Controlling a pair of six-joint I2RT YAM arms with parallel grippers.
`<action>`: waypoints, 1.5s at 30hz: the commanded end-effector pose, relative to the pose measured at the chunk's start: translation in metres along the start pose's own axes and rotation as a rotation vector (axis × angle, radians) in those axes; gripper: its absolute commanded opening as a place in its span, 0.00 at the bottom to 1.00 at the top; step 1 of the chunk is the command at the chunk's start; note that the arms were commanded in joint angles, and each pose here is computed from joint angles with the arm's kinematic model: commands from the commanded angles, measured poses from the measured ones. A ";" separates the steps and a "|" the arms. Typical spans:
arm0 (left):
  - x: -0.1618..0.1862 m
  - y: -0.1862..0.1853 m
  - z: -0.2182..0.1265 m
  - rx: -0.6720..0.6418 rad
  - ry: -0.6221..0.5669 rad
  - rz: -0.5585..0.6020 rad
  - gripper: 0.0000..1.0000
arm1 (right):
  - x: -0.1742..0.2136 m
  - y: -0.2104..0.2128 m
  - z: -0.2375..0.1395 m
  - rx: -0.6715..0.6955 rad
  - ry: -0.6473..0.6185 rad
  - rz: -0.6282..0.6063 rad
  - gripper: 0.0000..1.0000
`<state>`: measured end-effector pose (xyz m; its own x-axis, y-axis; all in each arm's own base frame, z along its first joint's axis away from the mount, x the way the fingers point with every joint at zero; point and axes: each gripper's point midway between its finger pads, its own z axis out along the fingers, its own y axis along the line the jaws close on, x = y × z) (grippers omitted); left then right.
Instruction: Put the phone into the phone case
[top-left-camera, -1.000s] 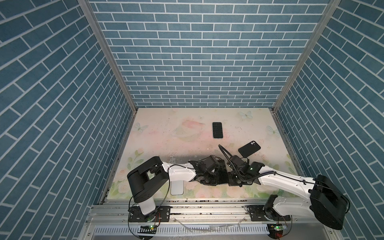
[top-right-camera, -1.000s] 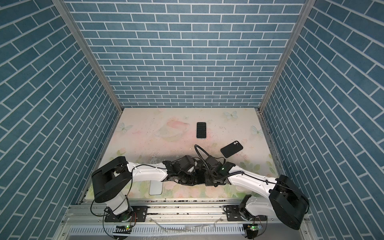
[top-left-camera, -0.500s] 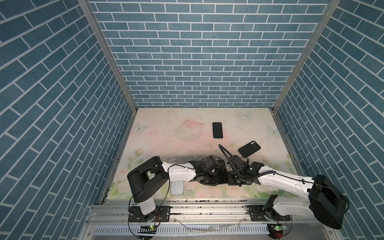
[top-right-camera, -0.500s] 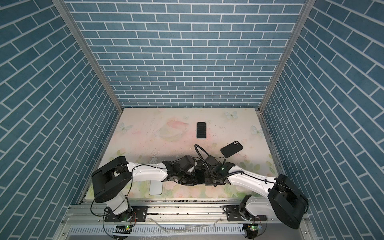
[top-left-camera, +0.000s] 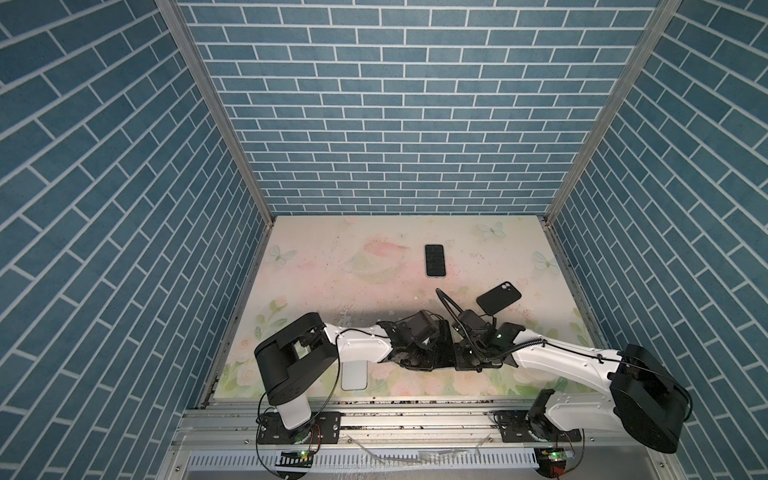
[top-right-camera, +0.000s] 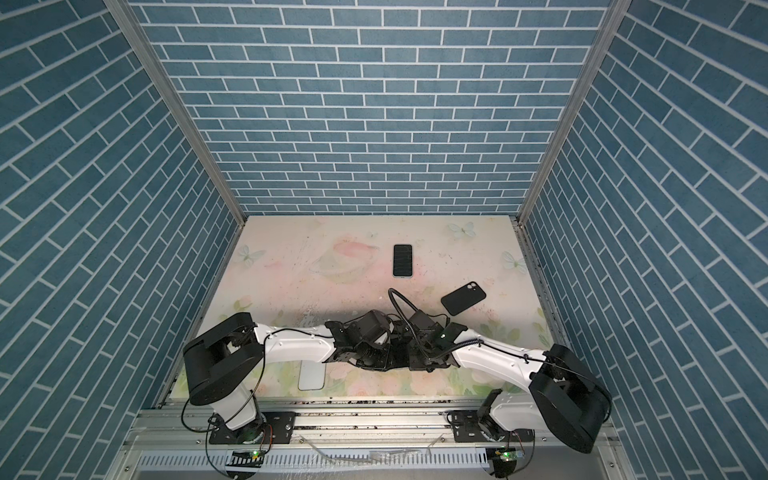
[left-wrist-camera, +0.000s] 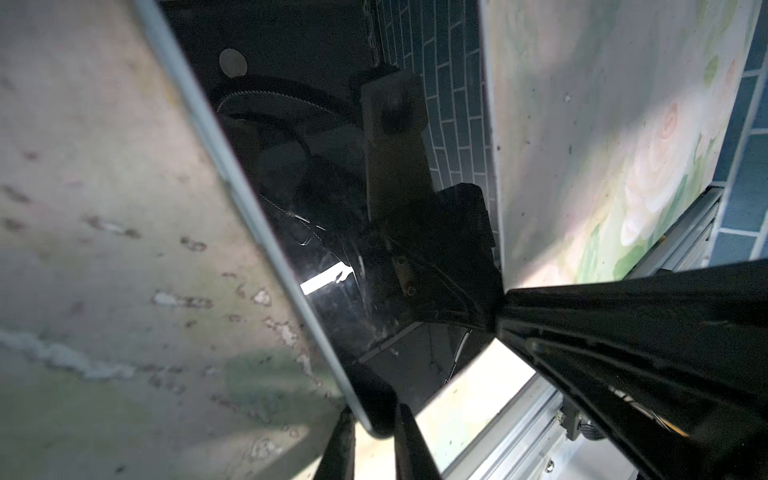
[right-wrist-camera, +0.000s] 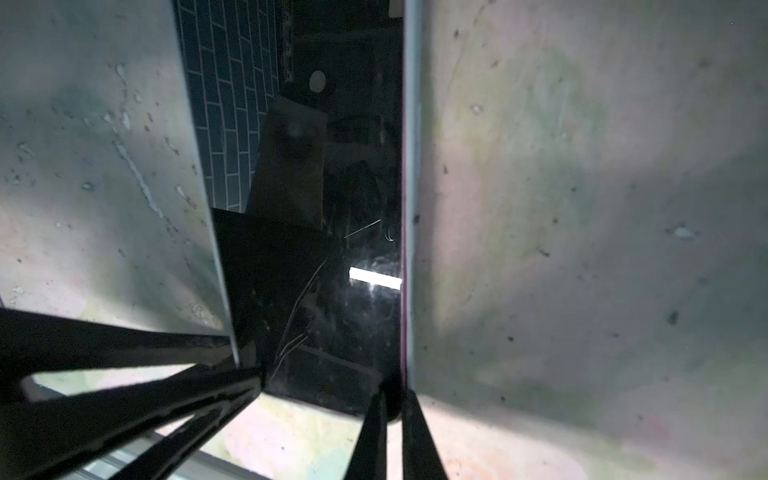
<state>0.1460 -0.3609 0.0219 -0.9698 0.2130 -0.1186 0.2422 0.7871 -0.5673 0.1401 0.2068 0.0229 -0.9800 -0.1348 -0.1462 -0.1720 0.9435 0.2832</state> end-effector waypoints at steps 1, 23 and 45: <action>0.013 0.014 0.010 -0.038 0.041 0.003 0.20 | 0.023 -0.008 0.020 0.010 0.098 0.018 0.11; -0.033 0.027 -0.094 -0.105 -0.130 0.035 0.21 | -0.017 -0.001 -0.026 0.094 -0.050 -0.078 0.25; 0.003 0.119 -0.331 -0.378 -0.619 -0.130 1.00 | -0.005 0.023 0.006 0.185 0.012 -0.074 0.39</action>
<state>0.1917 -0.0942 0.2128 -0.8289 -0.2094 -0.5187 0.0034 0.9253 -0.3791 0.1442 0.2405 0.0318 -0.9517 -0.2595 -0.1640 -0.2824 0.9496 0.1363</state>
